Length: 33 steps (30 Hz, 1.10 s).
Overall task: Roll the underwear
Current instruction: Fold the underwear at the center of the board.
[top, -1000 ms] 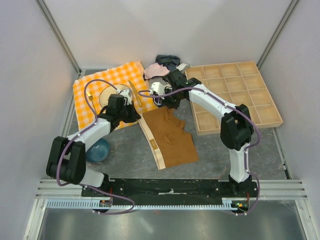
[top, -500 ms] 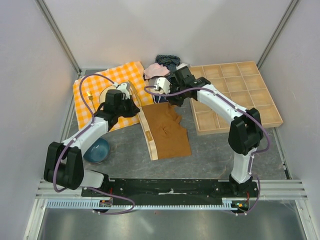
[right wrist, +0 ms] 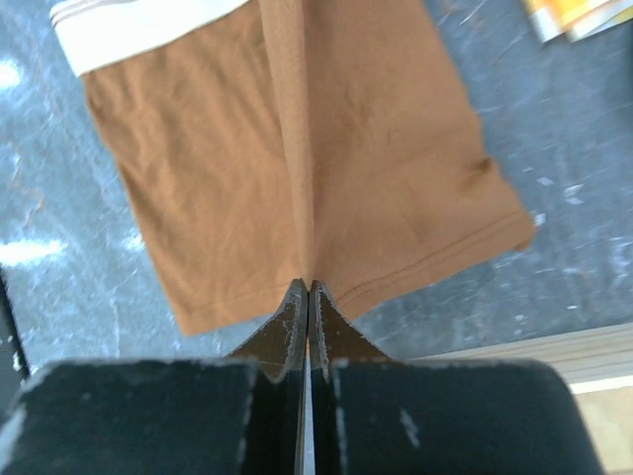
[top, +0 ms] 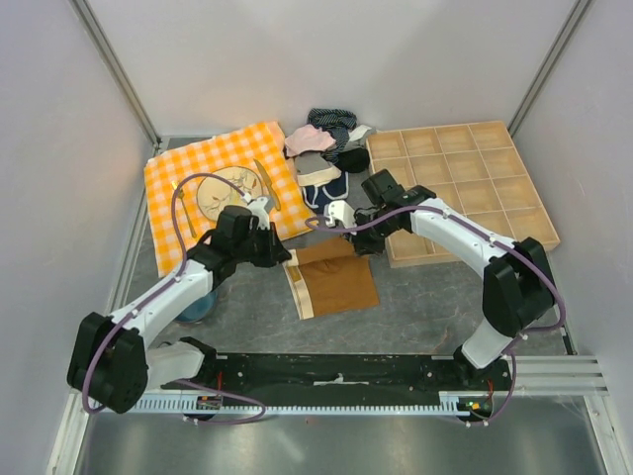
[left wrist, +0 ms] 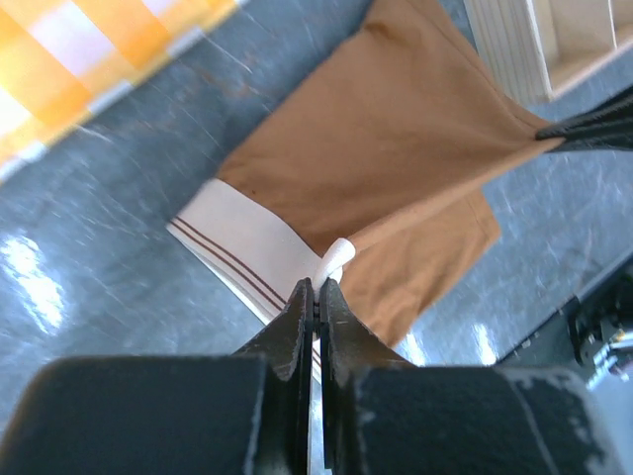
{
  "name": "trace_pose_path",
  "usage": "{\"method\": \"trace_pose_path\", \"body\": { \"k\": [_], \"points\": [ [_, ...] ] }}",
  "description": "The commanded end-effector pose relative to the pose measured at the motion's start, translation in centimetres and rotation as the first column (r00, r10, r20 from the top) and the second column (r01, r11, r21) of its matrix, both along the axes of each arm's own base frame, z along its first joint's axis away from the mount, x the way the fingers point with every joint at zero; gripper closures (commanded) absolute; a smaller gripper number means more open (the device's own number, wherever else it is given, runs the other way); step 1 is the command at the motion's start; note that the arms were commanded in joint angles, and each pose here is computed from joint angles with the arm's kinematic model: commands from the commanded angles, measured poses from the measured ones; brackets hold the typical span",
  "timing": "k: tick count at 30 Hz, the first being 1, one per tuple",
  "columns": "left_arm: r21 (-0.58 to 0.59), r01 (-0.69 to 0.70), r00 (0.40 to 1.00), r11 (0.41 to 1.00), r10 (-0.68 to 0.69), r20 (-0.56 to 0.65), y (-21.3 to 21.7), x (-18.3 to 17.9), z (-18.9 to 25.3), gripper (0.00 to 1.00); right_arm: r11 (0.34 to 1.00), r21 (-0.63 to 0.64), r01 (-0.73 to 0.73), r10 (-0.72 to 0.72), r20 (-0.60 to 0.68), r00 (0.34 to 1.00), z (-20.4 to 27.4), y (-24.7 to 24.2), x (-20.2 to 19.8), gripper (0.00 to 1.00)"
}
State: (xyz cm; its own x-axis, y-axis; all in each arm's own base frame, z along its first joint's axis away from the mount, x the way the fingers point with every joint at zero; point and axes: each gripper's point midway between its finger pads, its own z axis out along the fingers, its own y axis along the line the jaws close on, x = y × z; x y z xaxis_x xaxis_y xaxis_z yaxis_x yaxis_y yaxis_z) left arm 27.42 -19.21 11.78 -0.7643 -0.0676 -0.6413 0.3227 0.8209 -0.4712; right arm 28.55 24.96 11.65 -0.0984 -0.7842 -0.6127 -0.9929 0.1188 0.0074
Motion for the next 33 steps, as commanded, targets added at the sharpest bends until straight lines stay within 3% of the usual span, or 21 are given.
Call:
{"method": "trace_pose_path", "body": {
  "k": [1,15,33],
  "points": [
    [-0.067,0.033,0.997,0.997,-0.037,-0.061,-1.3,-3.5,0.0,0.98,0.997,0.011,-0.073,0.073,-0.026,0.997,0.0,-1.1,-2.7,1.0],
    [0.018,0.095,0.975,0.995,-0.09,-0.202,-2.7,-8.1,-5.0,0.98,0.985,-0.015,-0.172,0.165,-0.212,0.963,-4.8,-2.3,-8.6,1.0],
    [0.011,0.156,0.959,0.988,-0.149,-0.241,-3.8,-11.1,-5.6,0.98,0.974,-0.12,-0.19,0.153,-0.268,0.951,-7.9,-3.3,-9.4,0.99]
  ]
}}
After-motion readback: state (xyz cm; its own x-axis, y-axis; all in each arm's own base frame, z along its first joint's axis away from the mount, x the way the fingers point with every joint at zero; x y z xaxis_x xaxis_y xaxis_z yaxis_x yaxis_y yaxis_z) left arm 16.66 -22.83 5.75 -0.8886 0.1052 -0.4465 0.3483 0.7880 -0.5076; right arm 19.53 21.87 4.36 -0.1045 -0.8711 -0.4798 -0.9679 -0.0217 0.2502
